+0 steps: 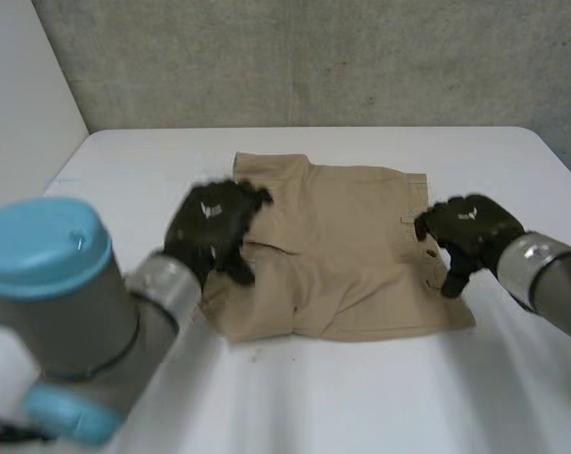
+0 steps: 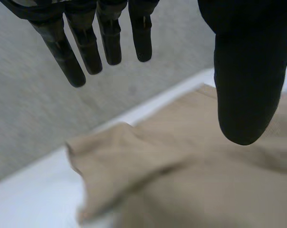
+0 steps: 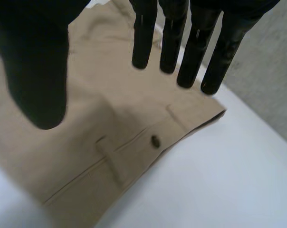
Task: Fold the shorts.
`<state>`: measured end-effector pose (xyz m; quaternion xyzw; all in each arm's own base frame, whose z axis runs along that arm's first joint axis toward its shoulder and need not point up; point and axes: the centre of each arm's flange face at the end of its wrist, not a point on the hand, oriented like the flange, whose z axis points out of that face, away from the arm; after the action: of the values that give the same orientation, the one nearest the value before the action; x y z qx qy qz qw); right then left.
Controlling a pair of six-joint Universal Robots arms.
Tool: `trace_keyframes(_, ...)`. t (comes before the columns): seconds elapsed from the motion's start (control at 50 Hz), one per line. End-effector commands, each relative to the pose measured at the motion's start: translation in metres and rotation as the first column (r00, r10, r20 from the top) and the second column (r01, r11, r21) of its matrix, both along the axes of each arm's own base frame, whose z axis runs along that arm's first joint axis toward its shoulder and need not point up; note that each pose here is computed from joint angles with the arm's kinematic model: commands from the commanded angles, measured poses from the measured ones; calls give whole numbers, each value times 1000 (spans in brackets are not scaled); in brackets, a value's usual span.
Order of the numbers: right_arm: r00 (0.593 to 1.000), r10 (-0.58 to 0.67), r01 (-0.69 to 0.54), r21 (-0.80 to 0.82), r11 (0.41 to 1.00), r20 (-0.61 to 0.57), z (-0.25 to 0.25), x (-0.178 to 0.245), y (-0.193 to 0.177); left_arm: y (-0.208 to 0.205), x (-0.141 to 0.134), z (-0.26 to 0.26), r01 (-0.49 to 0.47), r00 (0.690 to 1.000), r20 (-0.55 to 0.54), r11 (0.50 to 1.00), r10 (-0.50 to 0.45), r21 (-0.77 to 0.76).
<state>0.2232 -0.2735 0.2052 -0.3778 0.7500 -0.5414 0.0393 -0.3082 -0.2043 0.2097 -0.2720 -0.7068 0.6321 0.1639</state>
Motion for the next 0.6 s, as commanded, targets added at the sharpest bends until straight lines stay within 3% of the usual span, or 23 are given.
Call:
trace_keyframes(0.02,999,34,-38,108,993,40,-23,-20,17,67,14,-25,56,996,52,974,-69,221)
trace_keyframes(0.12,995,44,-56,143,988,87,-36,-31,19,71,24,-43,-27,999,53,951,11,307)
trace_keyframes(0.26,993,48,-56,72,996,104,-52,-36,13,57,28,-69,-154,986,112,935,124,319)
trace_keyframes(0.6,996,48,-52,48,997,73,-77,-36,0,19,30,-80,-218,976,66,940,208,263)
